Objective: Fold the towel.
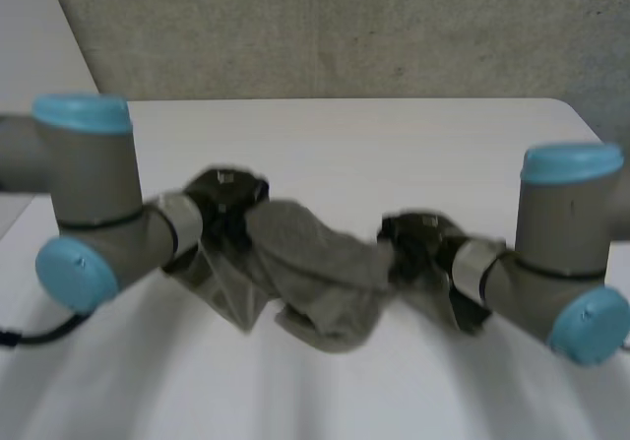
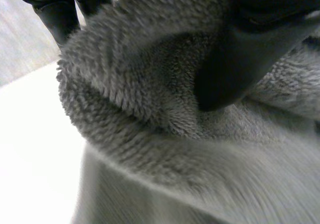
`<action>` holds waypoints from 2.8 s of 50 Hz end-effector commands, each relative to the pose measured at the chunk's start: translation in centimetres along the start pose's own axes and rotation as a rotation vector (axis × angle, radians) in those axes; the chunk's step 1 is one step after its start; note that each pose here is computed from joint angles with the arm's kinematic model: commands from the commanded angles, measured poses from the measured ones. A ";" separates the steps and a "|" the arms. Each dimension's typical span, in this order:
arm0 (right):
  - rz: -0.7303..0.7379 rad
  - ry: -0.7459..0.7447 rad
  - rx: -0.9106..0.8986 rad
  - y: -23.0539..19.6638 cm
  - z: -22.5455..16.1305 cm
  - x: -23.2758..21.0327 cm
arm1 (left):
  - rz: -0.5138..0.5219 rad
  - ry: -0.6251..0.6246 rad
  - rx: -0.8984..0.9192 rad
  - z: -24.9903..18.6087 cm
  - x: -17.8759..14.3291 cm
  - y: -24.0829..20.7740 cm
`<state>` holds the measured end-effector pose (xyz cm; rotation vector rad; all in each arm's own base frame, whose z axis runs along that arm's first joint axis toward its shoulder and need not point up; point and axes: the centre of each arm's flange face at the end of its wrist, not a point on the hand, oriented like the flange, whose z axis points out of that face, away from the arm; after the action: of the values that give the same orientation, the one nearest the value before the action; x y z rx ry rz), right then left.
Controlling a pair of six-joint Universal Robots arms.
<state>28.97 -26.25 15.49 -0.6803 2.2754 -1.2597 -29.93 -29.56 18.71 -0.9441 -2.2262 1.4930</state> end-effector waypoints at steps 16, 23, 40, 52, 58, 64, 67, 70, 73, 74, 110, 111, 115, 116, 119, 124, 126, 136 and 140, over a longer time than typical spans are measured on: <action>-0.429 0.159 1.017 -21.5 -8.2 -2.0 | 0.171 -0.304 0.876 -7.6 -4.8 -22.6; -0.555 0.119 0.736 -15.9 -3.9 -2.6 | 0.137 -0.195 0.543 -3.8 -3.1 -12.2; -0.582 -0.014 0.244 -2.8 2.6 -3.5 | 0.326 -0.076 0.084 -2.1 1.0 5.8; -0.497 0.162 0.203 -4.6 1.8 -0.7 | 0.268 -0.075 0.214 -3.2 1.7 1.7; -0.418 0.400 0.162 -5.6 2.5 4.3 | 0.232 -0.046 0.280 -1.4 2.4 -0.2; -0.380 0.463 0.145 -5.6 3.7 7.1 | 0.240 0.000 0.258 2.2 3.5 -0.1; -0.361 0.495 0.137 -5.4 4.2 8.4 | 0.234 0.013 0.218 3.9 3.4 0.3; -0.347 0.524 0.135 -5.5 4.2 9.2 | 0.225 0.016 0.183 4.8 3.2 0.3; -0.336 0.539 0.141 -5.8 3.8 9.4 | 0.218 0.012 0.181 4.9 3.0 -0.4; -0.331 0.542 0.146 -6.0 3.5 9.5 | 0.213 0.000 0.187 4.7 2.6 -0.9; -0.548 0.112 0.039 -1.5 -6.7 -4.7 | 0.153 -0.140 -0.114 -8.7 -3.8 6.4; -0.538 0.091 0.034 -1.2 -6.6 -4.8 | 0.159 -0.140 -0.132 -8.2 -4.1 7.2; -0.495 0.059 0.033 -0.9 -6.5 -4.9 | 0.151 -0.132 -0.150 -6.8 -4.3 8.5; -0.468 0.050 0.032 -0.7 -6.2 -4.8 | 0.154 -0.131 -0.141 -6.0 -4.4 8.7; -0.407 0.032 0.025 -0.1 -5.6 -4.9 | 0.133 -0.138 -0.116 -4.9 -4.8 8.7; -0.340 0.033 0.029 0.8 -4.8 -4.6 | 0.024 -0.139 -0.071 -2.9 -5.2 8.5; -0.321 0.033 0.040 1.1 -4.4 -4.4 | -0.011 -0.131 -0.063 -2.3 -5.0 8.4; -0.228 -0.016 0.074 1.7 -1.5 -4.7 | -0.055 -0.085 0.022 1.1 -4.0 6.4; -0.182 -0.054 0.088 1.2 -1.0 -5.1 | -0.041 -0.073 0.058 1.0 -3.5 5.0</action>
<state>30.82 -21.40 15.54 -0.9482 2.1918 -1.4454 -24.49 -31.40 12.60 -0.7921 -2.3017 1.5411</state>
